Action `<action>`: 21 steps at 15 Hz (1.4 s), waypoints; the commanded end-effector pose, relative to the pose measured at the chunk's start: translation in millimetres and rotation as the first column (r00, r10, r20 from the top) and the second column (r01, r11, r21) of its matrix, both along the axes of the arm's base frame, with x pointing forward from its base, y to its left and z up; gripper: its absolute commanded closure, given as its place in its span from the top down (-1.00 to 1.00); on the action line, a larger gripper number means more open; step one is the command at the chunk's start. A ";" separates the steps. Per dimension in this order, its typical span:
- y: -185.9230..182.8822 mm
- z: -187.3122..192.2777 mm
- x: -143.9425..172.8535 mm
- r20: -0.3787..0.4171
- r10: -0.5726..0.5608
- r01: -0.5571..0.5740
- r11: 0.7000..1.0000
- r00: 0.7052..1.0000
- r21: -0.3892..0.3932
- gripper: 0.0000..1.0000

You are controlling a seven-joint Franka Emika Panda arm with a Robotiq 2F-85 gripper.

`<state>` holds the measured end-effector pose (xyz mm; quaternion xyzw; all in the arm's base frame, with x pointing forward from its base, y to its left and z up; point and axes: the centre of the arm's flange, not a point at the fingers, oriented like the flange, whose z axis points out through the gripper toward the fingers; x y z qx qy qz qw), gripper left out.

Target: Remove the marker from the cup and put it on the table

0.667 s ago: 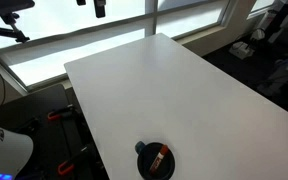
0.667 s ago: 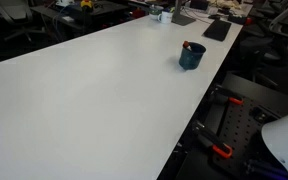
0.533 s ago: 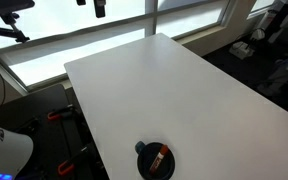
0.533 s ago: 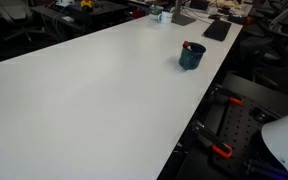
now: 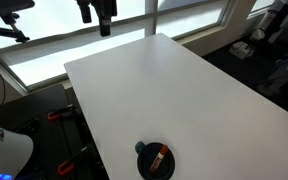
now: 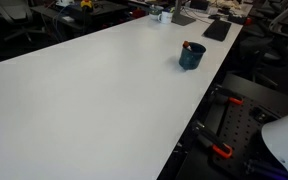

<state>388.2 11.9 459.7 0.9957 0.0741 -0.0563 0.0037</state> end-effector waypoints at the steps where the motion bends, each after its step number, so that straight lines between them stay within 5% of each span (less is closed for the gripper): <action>1: -25.4 -37.3 -5.2 -0.023 -0.069 0.068 0.997 0.997 -0.034 1.00; 9: -79.6 -102.7 -27.2 -0.051 -0.272 0.271 0.962 0.961 -0.022 1.00; 21: -100.0 -99.6 -10.7 -0.008 -0.216 0.214 0.972 0.976 -0.093 1.00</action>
